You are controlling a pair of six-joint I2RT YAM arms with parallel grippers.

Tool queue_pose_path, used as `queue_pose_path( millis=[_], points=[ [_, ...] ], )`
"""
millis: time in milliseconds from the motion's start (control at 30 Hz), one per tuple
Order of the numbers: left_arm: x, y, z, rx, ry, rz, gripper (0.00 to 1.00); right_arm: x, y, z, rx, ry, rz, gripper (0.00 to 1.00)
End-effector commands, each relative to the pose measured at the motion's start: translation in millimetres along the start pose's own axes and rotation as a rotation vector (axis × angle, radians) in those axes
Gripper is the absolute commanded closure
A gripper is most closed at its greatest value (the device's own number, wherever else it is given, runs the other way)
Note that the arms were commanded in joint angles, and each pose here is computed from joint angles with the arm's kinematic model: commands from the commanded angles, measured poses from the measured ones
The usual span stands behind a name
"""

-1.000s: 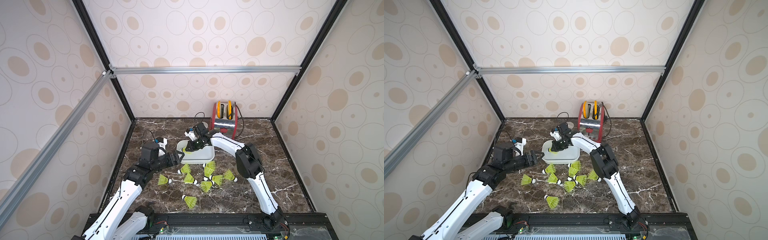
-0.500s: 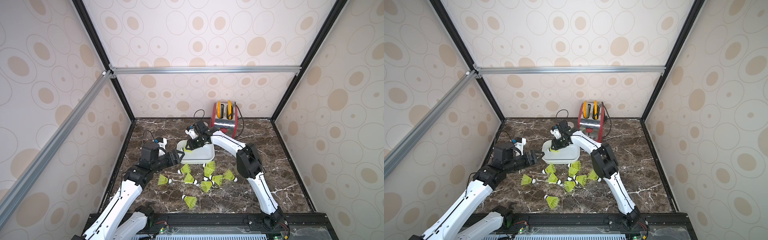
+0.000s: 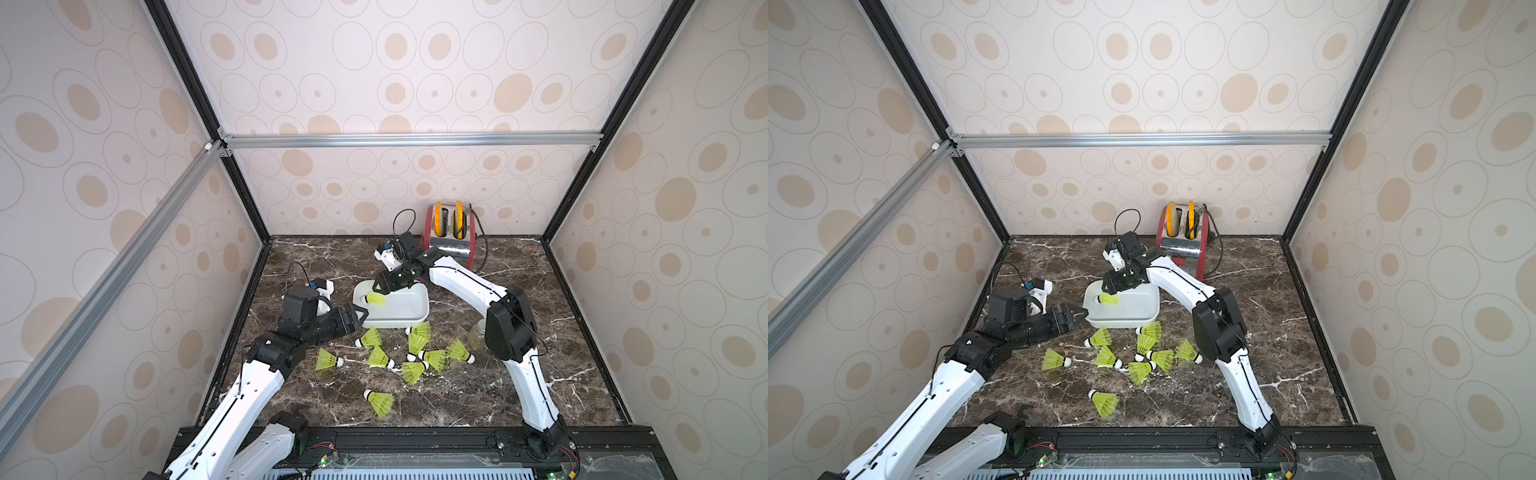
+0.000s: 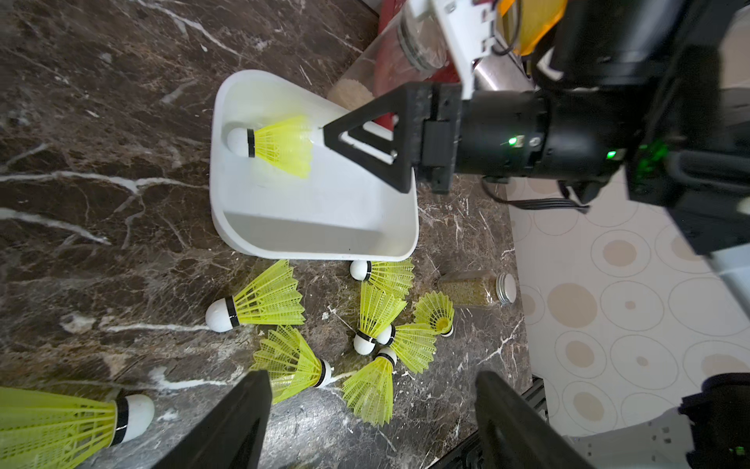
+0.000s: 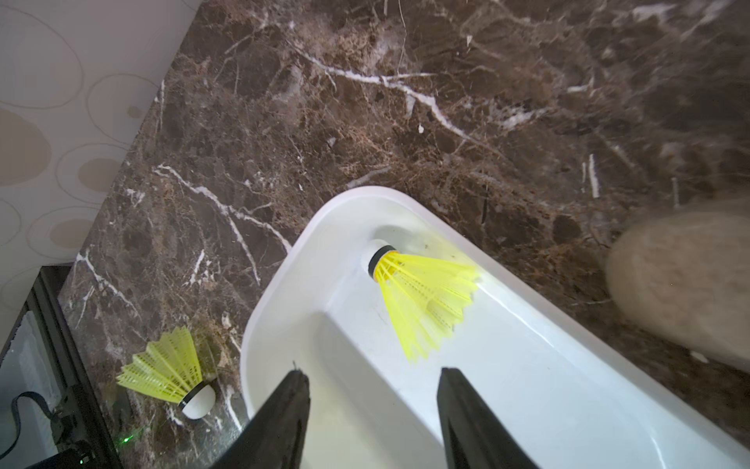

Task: Put the shuttlecocks into the storage box
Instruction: Place the shuttlecock in the storage box, then pick up the shuttlecock at the center of the board.

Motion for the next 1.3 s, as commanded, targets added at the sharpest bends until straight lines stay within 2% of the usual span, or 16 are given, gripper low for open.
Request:
queue_pose_path(
  millis=[0,233,433,633,733,867,967,1267],
  points=[
    [-8,18,-4,0.020,-0.025,0.003,0.18,8,35,0,-0.022,0.008,-0.023,0.45],
    [8,42,-36,0.125,0.001,0.064,0.18,37,80,-38,-0.017,0.034,0.010,0.51],
    [21,65,-63,0.204,0.015,0.111,0.18,89,100,-99,0.057,0.044,0.124,0.52],
    [31,77,-87,0.282,0.057,0.115,0.19,137,106,-173,0.131,-0.060,0.214,0.52],
    [36,81,-101,0.324,0.083,0.092,0.20,156,99,-198,0.124,-0.144,0.250,0.52],
    [43,88,-117,0.374,0.106,0.076,0.20,178,83,-219,0.161,-0.177,0.244,0.52],
    [48,92,-127,0.412,0.114,0.076,0.20,182,66,-235,0.161,-0.278,0.242,0.52],
    [49,103,-141,0.464,0.082,0.047,0.20,189,25,-256,0.045,-0.494,0.173,0.48]
  ],
)
Point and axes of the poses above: each gripper's point midway between its finger pads, its own y axis back along the fingers, its own x axis along the line the jaws close on, z = x × y, the point moved 6 cm from there along y, back along the fingers, and after that the axes turned 7 degrees about y, right-handed, at the moved point
